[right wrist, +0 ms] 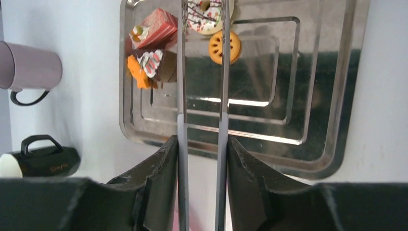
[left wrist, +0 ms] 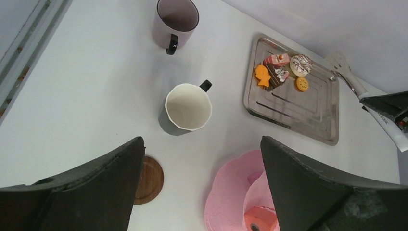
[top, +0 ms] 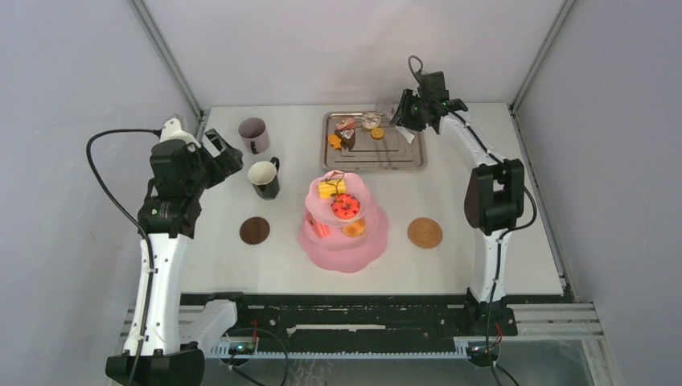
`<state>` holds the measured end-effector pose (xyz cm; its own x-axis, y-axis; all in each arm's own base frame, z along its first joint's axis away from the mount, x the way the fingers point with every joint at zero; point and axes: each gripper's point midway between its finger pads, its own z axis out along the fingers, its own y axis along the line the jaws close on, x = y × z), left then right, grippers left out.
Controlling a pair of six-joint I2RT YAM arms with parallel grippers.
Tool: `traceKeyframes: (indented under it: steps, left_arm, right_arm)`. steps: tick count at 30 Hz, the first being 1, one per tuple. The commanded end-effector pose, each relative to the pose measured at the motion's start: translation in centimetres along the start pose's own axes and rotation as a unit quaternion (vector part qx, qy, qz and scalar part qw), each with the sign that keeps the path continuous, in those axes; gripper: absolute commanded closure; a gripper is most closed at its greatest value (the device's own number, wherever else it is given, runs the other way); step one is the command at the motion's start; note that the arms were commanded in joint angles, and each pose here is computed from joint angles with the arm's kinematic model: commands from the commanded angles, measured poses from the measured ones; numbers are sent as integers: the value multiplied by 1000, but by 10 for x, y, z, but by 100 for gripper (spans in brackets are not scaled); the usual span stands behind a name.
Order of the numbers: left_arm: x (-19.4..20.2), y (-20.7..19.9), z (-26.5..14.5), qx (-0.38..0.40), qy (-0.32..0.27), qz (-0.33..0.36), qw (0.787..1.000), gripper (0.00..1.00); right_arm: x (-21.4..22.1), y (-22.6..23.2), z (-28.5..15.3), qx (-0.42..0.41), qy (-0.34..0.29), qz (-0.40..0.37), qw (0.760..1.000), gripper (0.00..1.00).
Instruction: Serve the afternoon tea
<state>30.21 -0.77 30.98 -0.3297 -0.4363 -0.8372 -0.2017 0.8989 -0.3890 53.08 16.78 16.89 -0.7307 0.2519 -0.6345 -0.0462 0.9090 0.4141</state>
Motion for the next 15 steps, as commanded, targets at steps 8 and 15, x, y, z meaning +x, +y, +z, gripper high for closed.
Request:
traceKeyframes:
  steps: [8,15]
  left_arm:
    - [-27,-3,5,-7,-31,1,999,6]
    - [-26,-2,9,-11,-28,2,1000,6]
  right_arm:
    - [-39,4,27,-42,-14,41,998,53]
    - [-22,-5,44,-41,11,49,998,52]
